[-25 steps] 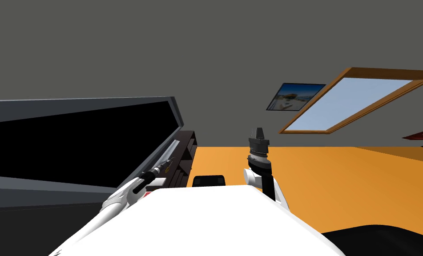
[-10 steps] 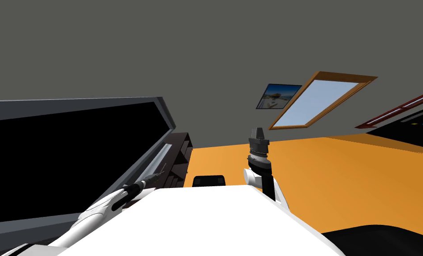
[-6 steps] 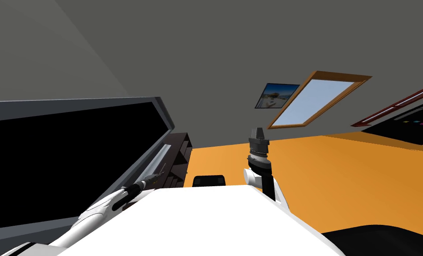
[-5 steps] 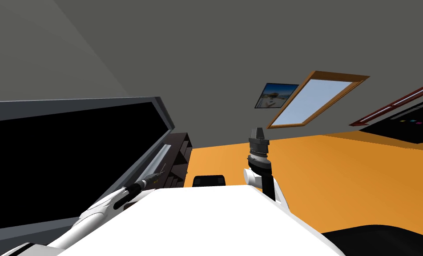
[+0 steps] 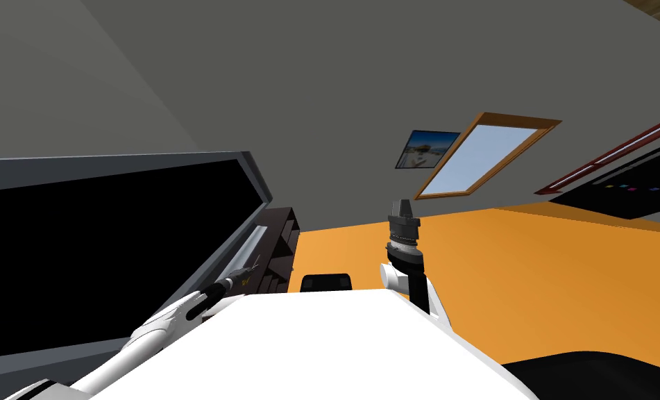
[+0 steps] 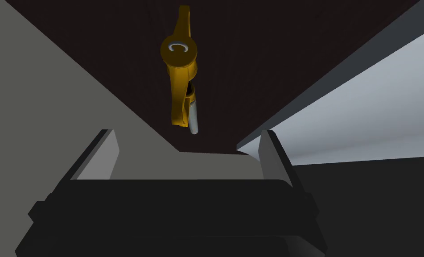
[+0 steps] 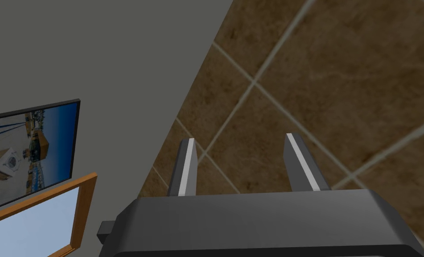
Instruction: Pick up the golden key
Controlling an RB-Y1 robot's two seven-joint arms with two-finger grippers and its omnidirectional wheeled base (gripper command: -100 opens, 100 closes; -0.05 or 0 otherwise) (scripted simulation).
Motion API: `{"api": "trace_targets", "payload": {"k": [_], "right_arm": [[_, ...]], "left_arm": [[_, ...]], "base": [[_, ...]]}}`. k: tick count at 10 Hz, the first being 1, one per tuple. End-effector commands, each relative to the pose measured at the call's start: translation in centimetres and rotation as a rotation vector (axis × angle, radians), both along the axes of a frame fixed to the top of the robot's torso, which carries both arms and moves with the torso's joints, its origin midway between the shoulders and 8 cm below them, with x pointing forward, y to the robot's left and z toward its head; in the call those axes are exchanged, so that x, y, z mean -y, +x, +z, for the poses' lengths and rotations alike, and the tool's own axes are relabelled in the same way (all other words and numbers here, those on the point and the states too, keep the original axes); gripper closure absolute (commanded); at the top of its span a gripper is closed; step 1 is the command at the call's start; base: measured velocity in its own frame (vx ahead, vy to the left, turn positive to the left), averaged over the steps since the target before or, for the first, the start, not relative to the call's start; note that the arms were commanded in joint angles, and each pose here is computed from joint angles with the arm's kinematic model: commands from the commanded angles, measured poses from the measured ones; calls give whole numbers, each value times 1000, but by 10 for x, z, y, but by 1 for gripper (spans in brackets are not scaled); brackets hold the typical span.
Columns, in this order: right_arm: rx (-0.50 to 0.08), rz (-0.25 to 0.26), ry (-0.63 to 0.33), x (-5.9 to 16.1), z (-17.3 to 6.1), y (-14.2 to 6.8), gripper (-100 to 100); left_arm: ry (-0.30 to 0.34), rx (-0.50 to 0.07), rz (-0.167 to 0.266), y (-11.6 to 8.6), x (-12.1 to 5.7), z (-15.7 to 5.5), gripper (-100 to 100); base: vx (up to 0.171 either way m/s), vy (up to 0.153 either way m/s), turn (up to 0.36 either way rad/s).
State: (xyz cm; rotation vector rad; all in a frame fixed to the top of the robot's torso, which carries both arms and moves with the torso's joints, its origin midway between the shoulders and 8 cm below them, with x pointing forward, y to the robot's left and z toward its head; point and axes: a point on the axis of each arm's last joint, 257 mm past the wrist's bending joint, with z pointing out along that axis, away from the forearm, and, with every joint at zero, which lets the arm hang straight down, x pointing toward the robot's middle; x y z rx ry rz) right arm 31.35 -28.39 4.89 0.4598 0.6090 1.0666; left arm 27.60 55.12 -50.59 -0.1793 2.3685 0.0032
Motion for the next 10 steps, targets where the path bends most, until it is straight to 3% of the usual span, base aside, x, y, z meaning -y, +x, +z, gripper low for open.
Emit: {"api": "trace_targets", "payload": {"k": [1,2,3,5,6,8,9,10], "right_arm": [[0,0,0,0,0,0,0],[0,0,0,0,0,0,0],[0,0,0,0,0,0,0],[0,0,0,0,0,0,0],[0,0,0,0,0,0,0],[0,0,0,0,0,0,0],[0,0,0,0,0,0,0],[0,0,0,0,0,0,0]], "left_arm": [[10,10,11,5,-1,1,-100],[-1,19,26,6,-2,2,-100],[30,12,3,10,5,0,-100],[6,31,39,13,3,3,-100],[32,20,11,16,12,0,-100],[8,35,53,18,9,2,-100],[31,21,25,19,20,-2,-100],[18,26,50,20,18,-1,-100]], "base": [[-30,44,-46],[-13,29,-6],[-26,39,-62],[-26,34,-29],[-35,34,-65],[-26,38,-25],[-28,41,-86],[-34,43,-36]]}}
